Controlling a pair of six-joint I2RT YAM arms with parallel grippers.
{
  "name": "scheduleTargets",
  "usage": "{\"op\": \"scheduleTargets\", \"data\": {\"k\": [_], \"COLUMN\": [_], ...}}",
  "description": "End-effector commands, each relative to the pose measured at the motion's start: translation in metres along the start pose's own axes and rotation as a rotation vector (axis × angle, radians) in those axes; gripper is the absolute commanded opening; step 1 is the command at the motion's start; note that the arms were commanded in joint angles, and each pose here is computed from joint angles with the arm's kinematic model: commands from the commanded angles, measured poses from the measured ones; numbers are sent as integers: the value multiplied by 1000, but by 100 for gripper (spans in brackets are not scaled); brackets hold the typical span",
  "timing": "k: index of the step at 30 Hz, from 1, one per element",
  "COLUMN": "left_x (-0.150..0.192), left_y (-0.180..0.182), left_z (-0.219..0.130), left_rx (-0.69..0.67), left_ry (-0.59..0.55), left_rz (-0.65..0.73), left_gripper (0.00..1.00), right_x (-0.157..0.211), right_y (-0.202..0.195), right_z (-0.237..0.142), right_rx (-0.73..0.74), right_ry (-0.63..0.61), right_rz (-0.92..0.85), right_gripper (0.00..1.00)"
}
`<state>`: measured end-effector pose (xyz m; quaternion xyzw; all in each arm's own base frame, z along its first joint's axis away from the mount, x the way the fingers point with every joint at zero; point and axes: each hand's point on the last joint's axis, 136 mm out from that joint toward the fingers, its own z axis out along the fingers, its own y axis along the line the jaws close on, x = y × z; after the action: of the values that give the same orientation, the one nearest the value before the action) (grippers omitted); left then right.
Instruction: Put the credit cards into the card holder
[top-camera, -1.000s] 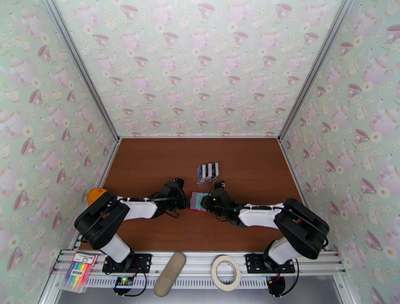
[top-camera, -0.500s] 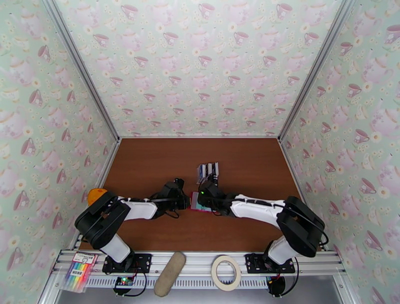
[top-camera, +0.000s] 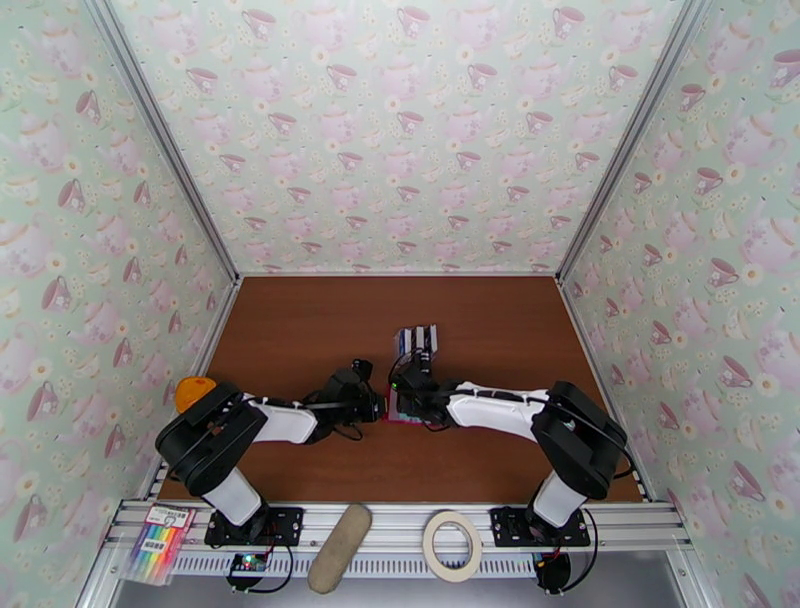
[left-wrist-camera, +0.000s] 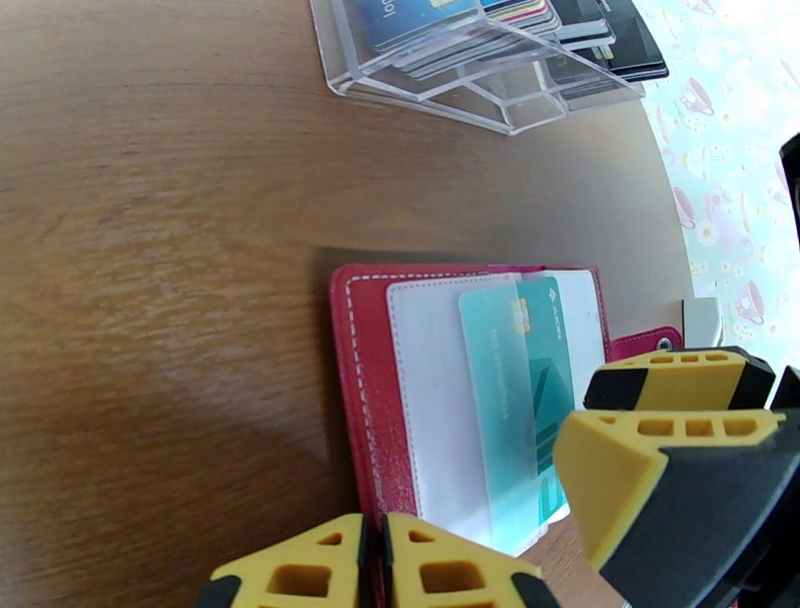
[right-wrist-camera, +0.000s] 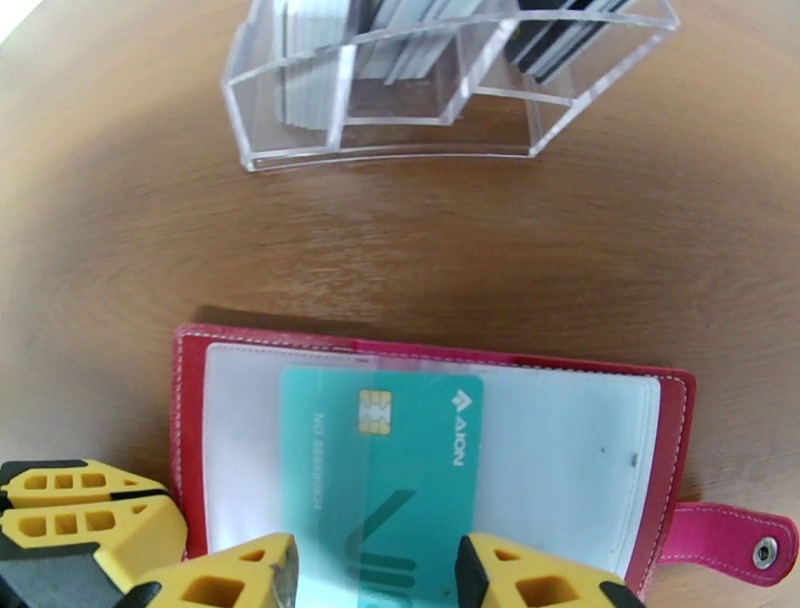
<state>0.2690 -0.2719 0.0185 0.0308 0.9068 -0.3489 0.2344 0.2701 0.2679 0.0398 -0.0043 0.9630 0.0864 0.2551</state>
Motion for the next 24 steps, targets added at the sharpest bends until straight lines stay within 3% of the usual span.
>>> {"op": "scheduleTargets", "data": {"k": [1,24], "left_x": [84,86], "left_y": [41,43], "left_z": [-3,-2], "left_rx": [-120,-120], "left_ry": [281,281], "left_rz": [-90,-96], "left_gripper": [13,13], "right_x": [-3,-2], "right_y": [-4,15], "right_z": [0,9], "right_rx": [48,-12], "right_ry": [-13,11], "right_rz": [-24,-26], "right_gripper": [48,48]}}
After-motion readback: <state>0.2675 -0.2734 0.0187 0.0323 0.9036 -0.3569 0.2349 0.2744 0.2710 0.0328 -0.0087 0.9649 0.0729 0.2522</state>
